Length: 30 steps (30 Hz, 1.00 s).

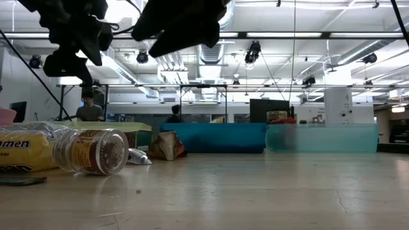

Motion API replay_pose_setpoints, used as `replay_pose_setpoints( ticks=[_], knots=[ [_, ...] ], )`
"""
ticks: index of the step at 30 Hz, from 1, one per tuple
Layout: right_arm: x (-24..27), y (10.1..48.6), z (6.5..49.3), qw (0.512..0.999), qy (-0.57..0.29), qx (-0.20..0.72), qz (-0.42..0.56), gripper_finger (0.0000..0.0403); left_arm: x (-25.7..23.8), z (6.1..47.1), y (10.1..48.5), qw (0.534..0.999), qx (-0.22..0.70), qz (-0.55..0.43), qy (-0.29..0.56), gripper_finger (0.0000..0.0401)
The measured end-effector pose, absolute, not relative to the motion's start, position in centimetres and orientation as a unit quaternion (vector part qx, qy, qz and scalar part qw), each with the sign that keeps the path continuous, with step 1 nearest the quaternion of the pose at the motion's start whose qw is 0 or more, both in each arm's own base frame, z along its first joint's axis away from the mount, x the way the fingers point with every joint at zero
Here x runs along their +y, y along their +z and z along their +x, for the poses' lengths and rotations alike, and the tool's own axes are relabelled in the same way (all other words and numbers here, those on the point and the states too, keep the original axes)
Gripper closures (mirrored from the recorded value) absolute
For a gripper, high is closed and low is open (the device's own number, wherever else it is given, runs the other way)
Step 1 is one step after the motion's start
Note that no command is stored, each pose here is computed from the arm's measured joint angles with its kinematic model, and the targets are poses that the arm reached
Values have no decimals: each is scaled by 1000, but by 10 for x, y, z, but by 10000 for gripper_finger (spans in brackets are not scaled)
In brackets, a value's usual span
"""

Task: Pick & Place Food Item
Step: Put the bottom brown seasoning bottle into the light green bin

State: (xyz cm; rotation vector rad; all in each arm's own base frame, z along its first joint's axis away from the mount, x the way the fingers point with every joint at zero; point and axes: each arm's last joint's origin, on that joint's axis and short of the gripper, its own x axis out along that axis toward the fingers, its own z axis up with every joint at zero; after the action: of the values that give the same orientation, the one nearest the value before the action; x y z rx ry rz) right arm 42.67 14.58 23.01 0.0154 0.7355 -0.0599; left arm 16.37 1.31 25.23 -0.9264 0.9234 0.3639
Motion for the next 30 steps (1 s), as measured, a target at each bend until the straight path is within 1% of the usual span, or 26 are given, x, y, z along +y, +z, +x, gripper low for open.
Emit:
replay_pose_setpoints(
  ticks=[3,6,10,15,21,24,27,30],
  knots=[
    [150,219,427,925,-16,381,9,147,13,163,254,780,424,-429,166,137],
    [161,206,429,919,-3,393,8,147,13,162,255,780,421,-432,166,124],
    [174,194,438,918,4,397,12,147,13,162,254,779,422,-434,164,122],
    [179,189,454,920,16,391,11,147,13,162,254,778,423,-436,161,122],
    [180,183,459,916,3,401,25,147,12,162,255,776,429,-439,144,122],
    [177,196,453,915,-25,402,27,147,8,166,257,795,431,-418,88,122],
    [171,223,443,916,-52,397,22,147,-4,173,264,825,407,-392,11,122],
    [161,254,427,916,-81,392,28,147,-20,181,272,857,373,-353,-46,127]
  ],
)
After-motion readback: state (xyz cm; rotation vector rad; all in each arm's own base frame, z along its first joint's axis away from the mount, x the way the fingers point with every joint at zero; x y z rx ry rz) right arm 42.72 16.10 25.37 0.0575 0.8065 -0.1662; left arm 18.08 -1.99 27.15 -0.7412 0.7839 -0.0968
